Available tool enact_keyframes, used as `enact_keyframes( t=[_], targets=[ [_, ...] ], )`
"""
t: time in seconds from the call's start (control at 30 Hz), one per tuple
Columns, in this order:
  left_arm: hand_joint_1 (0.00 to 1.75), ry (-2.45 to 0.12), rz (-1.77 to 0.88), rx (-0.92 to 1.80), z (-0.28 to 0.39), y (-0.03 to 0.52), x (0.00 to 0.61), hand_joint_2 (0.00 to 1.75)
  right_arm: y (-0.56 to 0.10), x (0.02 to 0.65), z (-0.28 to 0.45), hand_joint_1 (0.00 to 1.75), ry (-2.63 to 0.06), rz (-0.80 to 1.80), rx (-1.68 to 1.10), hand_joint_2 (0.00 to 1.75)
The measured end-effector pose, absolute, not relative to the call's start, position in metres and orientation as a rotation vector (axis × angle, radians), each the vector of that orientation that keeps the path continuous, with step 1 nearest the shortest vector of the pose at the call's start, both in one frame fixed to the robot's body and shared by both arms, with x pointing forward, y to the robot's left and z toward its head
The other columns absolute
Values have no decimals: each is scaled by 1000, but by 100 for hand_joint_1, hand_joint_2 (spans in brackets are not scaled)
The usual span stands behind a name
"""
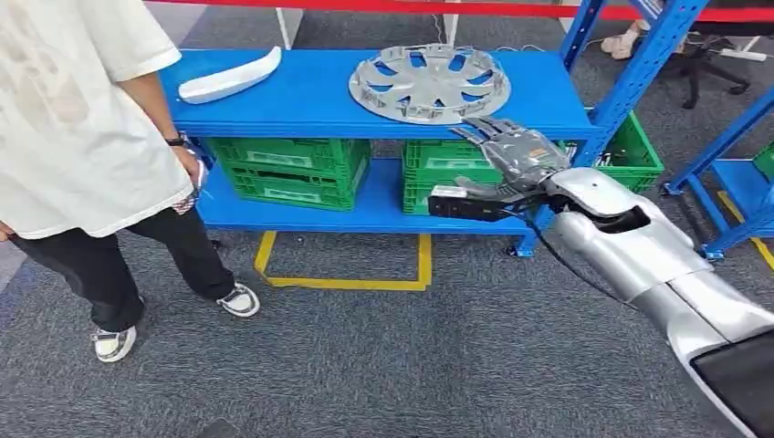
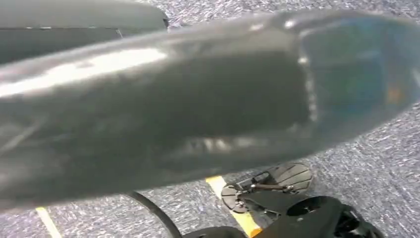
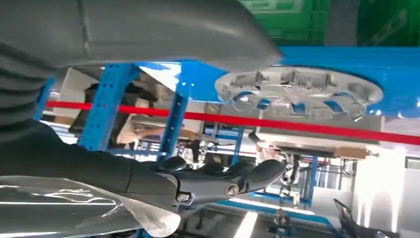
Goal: Take the parts from the cabinet and place them on the table.
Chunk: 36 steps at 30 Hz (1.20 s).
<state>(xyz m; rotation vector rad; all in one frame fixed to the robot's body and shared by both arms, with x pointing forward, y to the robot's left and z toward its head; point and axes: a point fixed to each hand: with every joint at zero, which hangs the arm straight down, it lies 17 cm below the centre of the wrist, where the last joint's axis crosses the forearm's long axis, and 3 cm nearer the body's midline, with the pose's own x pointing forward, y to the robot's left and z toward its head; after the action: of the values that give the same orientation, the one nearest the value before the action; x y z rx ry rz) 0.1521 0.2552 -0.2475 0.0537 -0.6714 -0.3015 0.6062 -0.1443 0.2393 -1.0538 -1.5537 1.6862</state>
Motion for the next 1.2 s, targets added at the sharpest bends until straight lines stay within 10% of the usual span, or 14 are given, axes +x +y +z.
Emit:
enact_keyframes(
  t=[0.6,0.67,0.7,1.2],
  targets=[
    [0,-663,-300,58,-248,256,151,0,-145,607,243,0,-1565,1669,-1057,175],
    [0,-662,-299,62,-249,257,151,0,-144,607,242,161,-1563,1671,-1050,175],
    [0,-661,-300,64,-249,257,150,0,-144,606,241,175,-1562,1671,-1044,175],
    [0,-662,-300,74,-249,258,151,0,-140,608,241,175,-1561,1662,-988,175]
  ],
)
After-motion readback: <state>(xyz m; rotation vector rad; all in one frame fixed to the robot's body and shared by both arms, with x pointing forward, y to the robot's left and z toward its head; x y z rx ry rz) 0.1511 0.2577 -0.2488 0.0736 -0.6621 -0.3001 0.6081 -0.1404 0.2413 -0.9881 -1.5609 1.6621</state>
